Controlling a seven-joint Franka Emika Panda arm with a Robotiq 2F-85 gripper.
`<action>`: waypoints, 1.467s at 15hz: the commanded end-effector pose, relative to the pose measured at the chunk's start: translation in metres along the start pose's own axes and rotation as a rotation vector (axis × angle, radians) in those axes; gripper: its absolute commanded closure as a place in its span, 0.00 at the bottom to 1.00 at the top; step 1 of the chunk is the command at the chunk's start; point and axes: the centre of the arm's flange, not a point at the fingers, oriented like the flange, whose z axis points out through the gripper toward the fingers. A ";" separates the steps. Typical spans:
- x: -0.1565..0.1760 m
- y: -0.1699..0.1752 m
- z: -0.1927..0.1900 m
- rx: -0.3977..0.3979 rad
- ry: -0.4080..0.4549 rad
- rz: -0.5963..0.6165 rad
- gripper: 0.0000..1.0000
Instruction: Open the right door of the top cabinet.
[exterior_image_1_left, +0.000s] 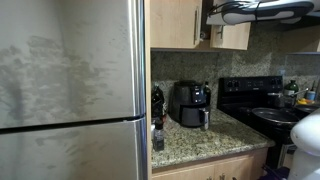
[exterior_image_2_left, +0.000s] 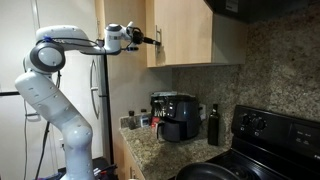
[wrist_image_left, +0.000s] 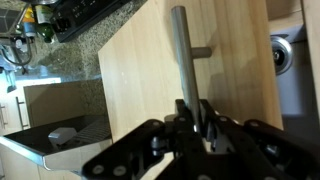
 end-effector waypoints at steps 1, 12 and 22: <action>0.011 0.081 0.007 -0.122 -0.016 0.092 0.96; 0.011 0.067 -0.030 0.054 -0.072 -0.031 0.83; 0.024 0.127 0.019 -0.093 -0.052 0.022 0.96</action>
